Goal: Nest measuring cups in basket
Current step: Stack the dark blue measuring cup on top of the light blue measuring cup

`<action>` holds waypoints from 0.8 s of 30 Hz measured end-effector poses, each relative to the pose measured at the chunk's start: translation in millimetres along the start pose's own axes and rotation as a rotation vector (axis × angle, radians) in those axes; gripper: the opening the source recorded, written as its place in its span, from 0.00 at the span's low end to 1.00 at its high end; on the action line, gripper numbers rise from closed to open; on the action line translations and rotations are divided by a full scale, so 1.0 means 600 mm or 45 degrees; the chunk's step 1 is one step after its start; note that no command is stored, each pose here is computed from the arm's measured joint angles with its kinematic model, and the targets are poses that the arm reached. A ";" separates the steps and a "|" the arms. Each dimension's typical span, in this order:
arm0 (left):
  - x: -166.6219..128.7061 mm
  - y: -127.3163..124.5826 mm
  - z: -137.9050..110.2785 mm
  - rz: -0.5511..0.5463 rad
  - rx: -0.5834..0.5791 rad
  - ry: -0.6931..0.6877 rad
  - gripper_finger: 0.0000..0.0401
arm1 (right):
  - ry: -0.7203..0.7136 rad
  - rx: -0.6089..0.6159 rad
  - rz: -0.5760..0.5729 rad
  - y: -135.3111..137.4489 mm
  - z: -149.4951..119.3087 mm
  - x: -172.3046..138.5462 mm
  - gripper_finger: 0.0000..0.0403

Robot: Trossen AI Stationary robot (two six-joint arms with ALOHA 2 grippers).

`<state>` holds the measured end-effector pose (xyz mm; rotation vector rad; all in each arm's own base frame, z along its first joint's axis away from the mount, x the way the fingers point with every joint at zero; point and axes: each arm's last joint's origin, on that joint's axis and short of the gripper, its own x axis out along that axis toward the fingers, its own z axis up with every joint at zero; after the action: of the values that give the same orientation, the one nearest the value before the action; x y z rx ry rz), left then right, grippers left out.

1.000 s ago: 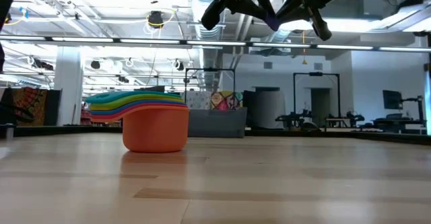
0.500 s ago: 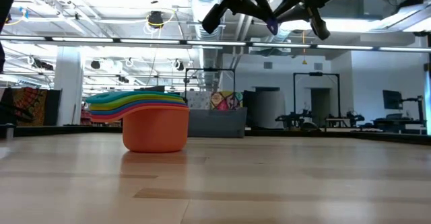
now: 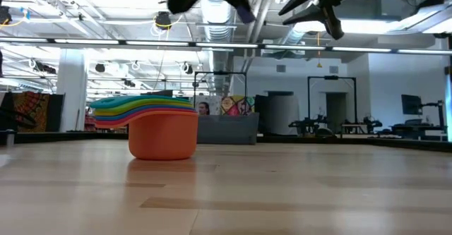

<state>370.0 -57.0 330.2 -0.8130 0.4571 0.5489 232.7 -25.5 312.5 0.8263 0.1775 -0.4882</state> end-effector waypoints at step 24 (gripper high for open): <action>-0.122 0.155 -0.205 -0.571 -0.207 0.347 0.00 | -0.040 0.183 0.252 0.084 -0.132 0.103 0.27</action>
<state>235.3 -120.4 246.6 -1.1160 0.4640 0.0574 313.8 40.8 271.9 0.9655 0.0309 -0.3295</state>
